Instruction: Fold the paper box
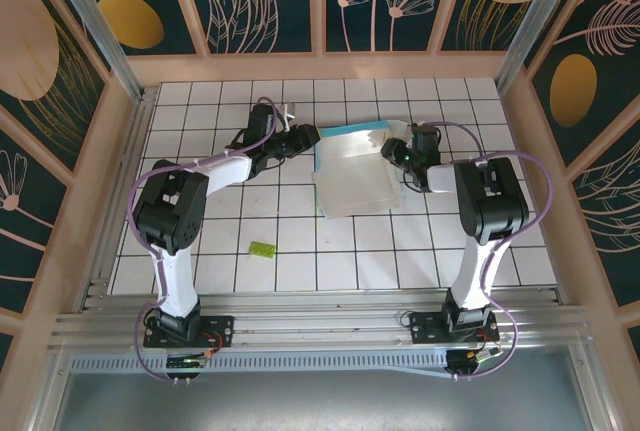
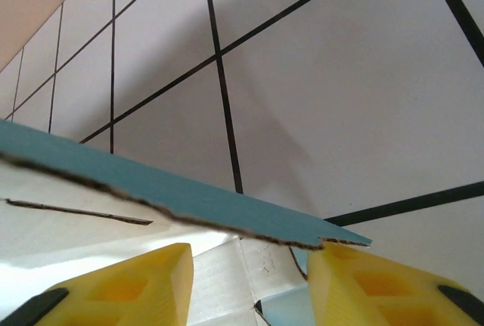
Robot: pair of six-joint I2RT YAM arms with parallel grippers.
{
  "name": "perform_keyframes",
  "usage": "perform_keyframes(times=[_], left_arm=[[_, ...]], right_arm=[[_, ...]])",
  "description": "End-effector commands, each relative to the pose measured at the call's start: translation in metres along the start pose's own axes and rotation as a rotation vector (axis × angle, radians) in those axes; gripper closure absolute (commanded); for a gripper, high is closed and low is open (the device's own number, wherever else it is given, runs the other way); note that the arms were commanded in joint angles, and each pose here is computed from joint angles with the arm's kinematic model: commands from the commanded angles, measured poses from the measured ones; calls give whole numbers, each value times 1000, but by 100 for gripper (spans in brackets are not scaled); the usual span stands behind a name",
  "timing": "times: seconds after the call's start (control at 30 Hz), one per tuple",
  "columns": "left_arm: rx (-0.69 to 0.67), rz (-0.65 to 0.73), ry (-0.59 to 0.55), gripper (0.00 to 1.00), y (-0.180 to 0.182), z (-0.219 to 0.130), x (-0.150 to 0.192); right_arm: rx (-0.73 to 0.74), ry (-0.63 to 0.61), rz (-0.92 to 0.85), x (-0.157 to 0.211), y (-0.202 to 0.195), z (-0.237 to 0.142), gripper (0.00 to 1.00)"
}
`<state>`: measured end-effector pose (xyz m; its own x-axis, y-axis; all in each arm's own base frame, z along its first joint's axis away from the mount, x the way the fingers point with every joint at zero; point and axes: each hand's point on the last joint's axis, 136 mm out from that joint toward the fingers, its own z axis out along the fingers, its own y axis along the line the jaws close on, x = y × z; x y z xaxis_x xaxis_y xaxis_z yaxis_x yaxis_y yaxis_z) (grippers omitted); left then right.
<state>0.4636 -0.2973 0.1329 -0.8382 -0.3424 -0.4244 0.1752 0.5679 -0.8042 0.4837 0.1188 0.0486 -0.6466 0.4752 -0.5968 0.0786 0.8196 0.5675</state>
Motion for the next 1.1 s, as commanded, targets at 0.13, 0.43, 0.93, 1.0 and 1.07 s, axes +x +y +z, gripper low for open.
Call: perform_keyframes(times=[0.13, 0.43, 0.93, 1.0, 1.07], left_arm=[[29, 10, 1, 65, -12, -3, 0], [33, 12, 0, 65, -14, -3, -1], [32, 11, 0, 65, -13, -2, -1], [33, 12, 3, 65, -13, -2, -1], [32, 12, 4, 65, -13, -2, 0]], right_arm=[[-59, -3, -11, 4, 10, 4, 62], [-130, 60, -28, 22, 25, 11, 65], [-39, 63, -216, 44, 31, 17, 68], [4, 32, -275, 44, 30, 16, 71], [47, -5, -355, 44, 30, 15, 75]])
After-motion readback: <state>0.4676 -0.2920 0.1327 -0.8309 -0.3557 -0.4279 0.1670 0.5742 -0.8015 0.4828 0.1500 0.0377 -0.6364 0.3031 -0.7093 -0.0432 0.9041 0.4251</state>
